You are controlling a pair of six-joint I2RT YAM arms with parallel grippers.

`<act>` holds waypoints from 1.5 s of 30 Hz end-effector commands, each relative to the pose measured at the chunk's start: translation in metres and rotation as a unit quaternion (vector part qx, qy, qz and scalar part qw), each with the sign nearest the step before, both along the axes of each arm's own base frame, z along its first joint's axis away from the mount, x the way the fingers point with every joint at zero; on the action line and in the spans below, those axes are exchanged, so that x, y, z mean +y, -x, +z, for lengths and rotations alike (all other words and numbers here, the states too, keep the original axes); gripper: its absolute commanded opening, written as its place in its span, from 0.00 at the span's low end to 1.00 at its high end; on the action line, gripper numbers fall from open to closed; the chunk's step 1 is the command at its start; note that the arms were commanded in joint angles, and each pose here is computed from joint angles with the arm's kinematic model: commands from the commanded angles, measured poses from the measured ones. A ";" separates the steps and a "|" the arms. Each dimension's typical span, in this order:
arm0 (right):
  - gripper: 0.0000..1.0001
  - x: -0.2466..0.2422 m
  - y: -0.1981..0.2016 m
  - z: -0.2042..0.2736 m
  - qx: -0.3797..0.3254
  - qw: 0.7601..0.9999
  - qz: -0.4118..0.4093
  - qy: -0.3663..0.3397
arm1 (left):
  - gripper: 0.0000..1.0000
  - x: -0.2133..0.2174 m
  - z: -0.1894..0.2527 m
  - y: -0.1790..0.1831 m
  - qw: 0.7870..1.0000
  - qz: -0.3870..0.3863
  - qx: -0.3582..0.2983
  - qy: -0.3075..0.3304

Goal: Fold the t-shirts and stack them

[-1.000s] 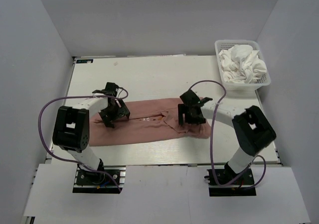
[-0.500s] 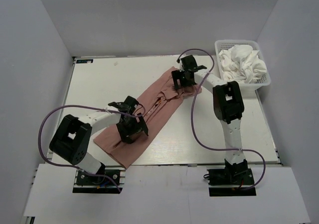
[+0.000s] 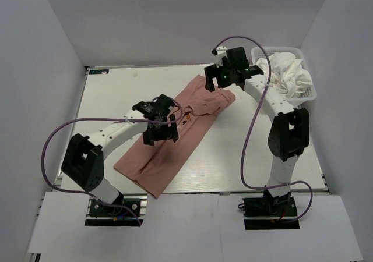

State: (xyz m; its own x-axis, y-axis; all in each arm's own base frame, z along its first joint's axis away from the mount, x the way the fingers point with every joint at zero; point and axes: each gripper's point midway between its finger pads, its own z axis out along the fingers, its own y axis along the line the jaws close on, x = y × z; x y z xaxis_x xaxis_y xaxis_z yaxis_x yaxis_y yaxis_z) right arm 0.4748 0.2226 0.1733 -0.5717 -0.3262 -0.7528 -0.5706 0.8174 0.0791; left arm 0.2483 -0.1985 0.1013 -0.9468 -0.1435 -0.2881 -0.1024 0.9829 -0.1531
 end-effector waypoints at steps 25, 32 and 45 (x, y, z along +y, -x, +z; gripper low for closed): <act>0.90 0.023 -0.009 -0.164 0.250 0.947 -0.202 0.026 | 1.00 -0.032 -0.110 0.083 0.972 -0.146 0.180 -0.023; 0.90 0.011 -0.051 -0.165 0.210 0.961 -0.181 -0.016 | 1.00 -0.128 -0.075 0.048 0.981 -0.121 0.136 0.072; 0.90 0.006 -0.031 -0.073 0.157 0.983 -0.090 -0.022 | 1.00 -0.157 -0.028 0.041 0.982 -0.143 0.085 0.093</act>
